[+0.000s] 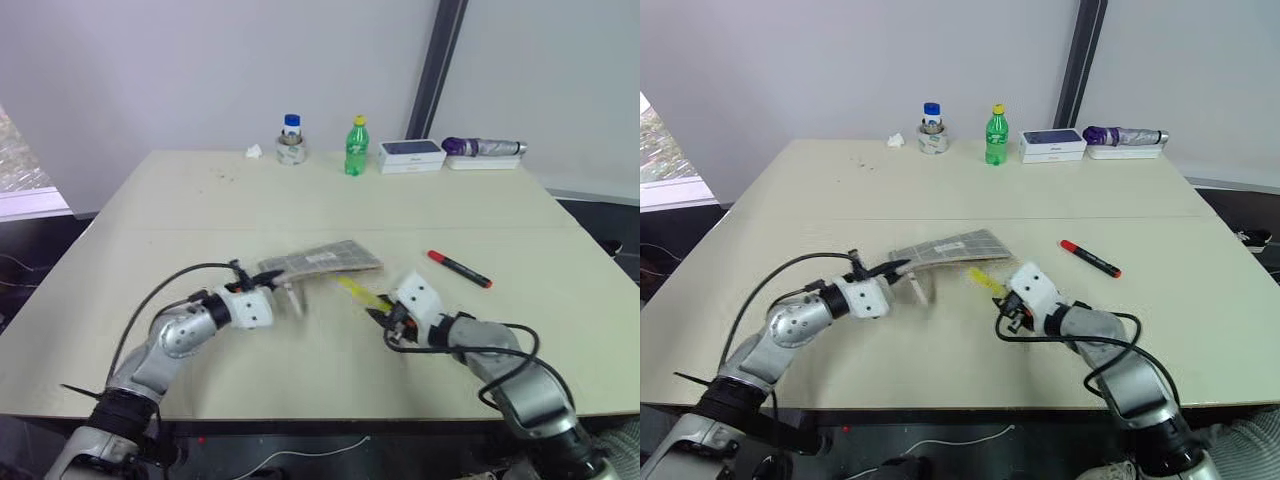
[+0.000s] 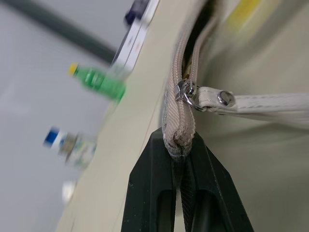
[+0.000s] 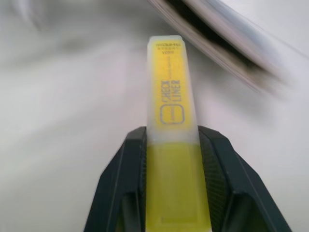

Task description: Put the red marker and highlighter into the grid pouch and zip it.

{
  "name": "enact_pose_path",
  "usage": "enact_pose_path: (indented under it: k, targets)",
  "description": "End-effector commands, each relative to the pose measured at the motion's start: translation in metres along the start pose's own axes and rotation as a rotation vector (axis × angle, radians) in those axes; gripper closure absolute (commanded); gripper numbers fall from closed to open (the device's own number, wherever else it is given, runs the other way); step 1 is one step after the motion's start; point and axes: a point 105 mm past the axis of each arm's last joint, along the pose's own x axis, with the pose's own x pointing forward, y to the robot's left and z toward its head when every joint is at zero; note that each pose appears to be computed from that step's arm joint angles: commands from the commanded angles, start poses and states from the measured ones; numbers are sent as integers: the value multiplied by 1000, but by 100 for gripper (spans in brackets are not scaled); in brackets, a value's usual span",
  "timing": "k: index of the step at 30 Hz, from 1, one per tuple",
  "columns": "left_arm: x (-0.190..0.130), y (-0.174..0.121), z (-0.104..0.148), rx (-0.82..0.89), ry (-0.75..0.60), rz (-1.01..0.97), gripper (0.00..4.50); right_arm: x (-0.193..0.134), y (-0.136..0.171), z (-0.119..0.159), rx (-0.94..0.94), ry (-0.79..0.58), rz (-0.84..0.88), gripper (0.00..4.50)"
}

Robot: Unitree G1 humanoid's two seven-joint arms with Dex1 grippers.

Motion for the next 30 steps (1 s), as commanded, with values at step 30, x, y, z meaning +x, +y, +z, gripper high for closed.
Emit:
enact_pose_path:
  k: [30]
  targets:
    - [4, -21, 44, 30, -208, -130, 450, 25, 4, 39, -277, -75, 73, 357]
